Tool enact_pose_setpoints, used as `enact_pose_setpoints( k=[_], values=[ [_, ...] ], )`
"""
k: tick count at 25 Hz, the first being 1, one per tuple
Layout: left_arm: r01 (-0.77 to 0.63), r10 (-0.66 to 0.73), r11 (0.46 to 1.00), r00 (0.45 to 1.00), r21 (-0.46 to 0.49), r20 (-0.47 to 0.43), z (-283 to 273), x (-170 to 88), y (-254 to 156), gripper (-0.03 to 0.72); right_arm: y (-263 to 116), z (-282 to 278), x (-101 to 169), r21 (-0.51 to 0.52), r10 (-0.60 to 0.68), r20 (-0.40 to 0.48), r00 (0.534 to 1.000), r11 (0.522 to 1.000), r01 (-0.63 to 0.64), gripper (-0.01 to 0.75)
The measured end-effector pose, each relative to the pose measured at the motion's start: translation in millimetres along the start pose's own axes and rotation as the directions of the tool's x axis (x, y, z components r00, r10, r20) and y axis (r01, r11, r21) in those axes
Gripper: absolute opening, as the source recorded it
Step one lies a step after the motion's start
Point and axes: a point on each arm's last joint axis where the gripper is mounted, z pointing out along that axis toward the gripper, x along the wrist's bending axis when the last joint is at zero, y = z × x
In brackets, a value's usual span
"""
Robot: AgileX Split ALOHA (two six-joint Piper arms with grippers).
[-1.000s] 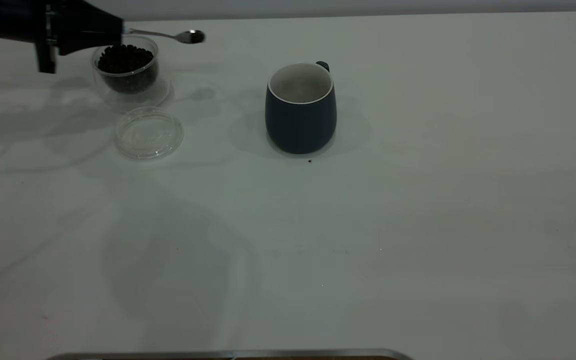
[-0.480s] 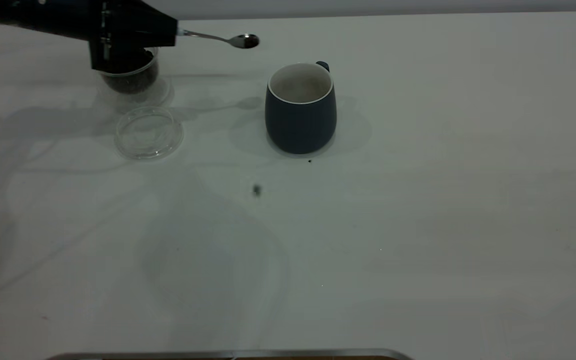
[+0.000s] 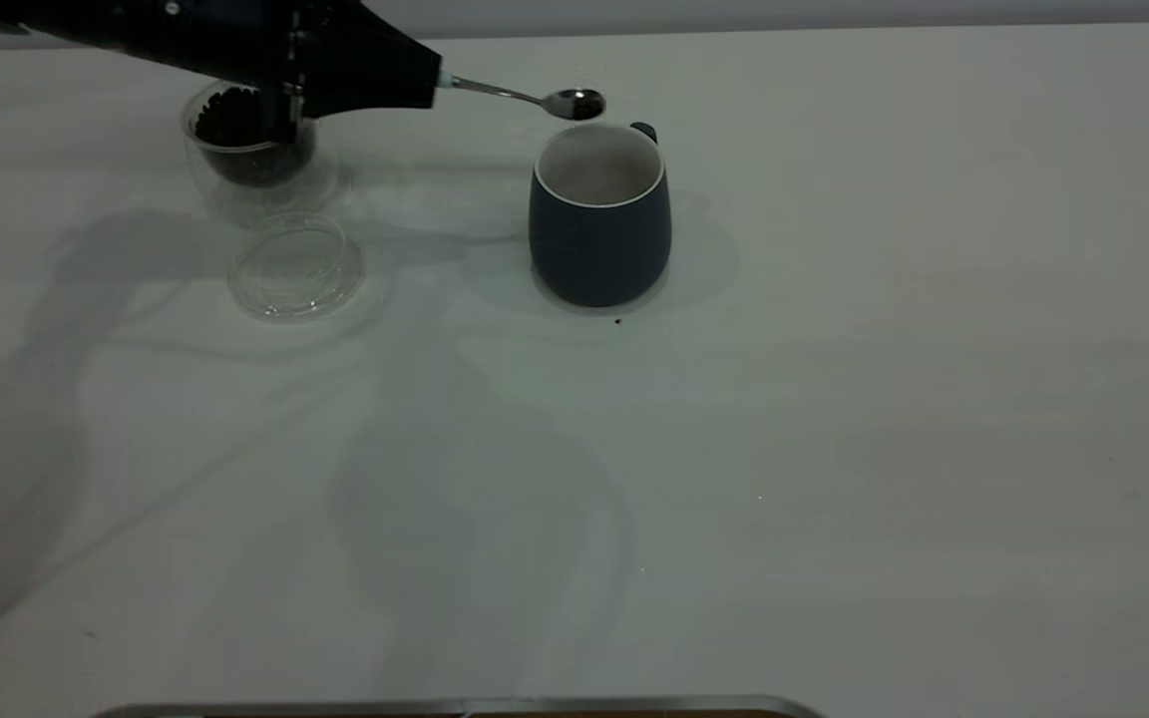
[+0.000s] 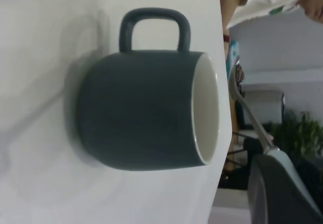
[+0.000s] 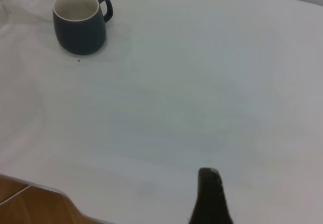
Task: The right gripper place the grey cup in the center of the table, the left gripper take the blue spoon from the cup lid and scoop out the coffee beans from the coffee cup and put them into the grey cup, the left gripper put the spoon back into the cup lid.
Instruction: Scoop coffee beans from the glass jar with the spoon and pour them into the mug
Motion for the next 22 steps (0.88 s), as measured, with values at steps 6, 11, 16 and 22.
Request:
enact_pose_setpoints(
  k=[6,11,16,22],
  values=[
    [-0.101,0.101,0.995,0.995,0.018,0.006,8.5,-3.5,-1.5,0.121,0.0,0.0,0.0,0.000,0.000,0.000,1.000,1.000,0.000,0.590],
    [-0.279,0.279,0.960,0.960,0.012,-0.017,11.8,-2.6,-0.5,0.121,0.0,0.0,0.0,0.000,0.000,0.000,1.000,1.000,0.000,0.590],
    [-0.502,0.501,0.865,0.862,0.007,-0.074,11.6,1.7,2.9,0.121,0.0,0.0,0.0,0.000,0.000,0.000,1.000,1.000,0.000,0.590],
    [-0.676,0.675,0.737,0.734,0.020,-0.075,11.6,1.8,3.4,0.121,0.0,0.0,0.0,0.000,0.000,0.000,1.000,1.000,0.000,0.590]
  ],
)
